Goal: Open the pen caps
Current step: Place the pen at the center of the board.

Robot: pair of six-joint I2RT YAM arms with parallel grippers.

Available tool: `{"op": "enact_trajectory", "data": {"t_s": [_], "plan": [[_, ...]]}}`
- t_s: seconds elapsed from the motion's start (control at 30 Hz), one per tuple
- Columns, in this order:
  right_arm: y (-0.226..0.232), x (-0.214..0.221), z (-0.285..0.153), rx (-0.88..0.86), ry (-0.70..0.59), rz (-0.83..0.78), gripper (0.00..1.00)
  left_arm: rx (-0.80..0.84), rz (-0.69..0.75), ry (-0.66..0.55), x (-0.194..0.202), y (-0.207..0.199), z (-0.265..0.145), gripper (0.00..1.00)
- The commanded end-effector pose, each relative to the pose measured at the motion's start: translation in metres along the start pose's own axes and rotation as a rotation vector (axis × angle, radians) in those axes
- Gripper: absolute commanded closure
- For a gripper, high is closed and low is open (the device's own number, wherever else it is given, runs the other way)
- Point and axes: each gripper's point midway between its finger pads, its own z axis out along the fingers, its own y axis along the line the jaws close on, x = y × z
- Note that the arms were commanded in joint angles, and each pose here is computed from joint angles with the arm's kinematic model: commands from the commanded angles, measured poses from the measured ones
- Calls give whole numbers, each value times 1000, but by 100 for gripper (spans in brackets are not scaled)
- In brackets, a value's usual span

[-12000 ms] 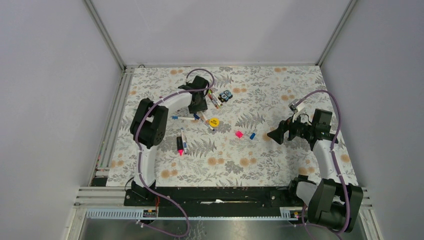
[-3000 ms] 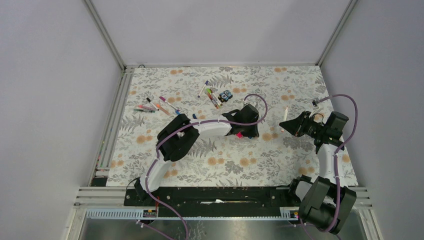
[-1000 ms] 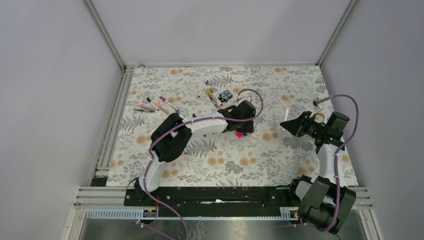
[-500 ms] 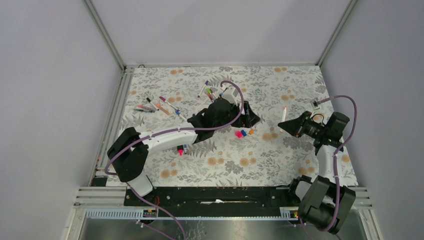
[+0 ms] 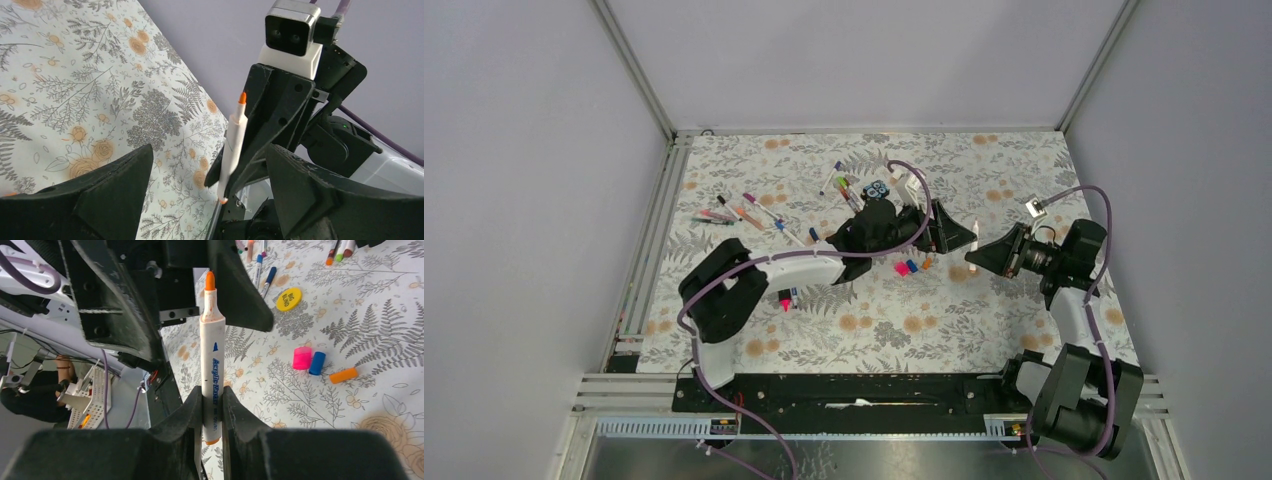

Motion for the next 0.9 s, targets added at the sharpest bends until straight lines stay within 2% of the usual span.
{"op": "enact_trajectory", "data": {"t_s": [0.0, 0.07, 0.3, 0.37, 0.47, 0.6, 0.7, 0.73, 0.77, 0.83, 0.87], "plan": [[12, 1, 4, -72, 35, -22, 100, 140, -26, -46, -23, -35, 12, 15], [13, 2, 5, -79, 41, -19, 100, 136, -39, -40, -21, -32, 14, 18], [15, 6, 8, -100, 59, -5, 100, 142, -76, -16, -15, -29, 20, 39], [14, 6, 9, -99, 60, -6, 100, 153, -82, -2, -13, -30, 22, 48], [14, 6, 9, -96, 59, -6, 100, 173, -96, 15, -10, -33, 23, 66], [13, 6, 9, -94, 58, -6, 100, 184, -109, 31, -7, -34, 23, 98], [13, 6, 9, -93, 58, -5, 97, 180, -108, 26, -8, -34, 21, 100], [13, 6, 9, -92, 57, -9, 93, 176, -105, 20, -9, -34, 19, 100], [13, 6, 9, -89, 56, -14, 85, 171, -101, 12, -12, -33, 17, 100], [13, 6, 9, -87, 54, -24, 56, 142, -96, -6, -19, -29, 12, 100], [13, 7, 9, -87, 54, -31, 34, 123, -90, -15, -22, -26, 8, 100]]}}
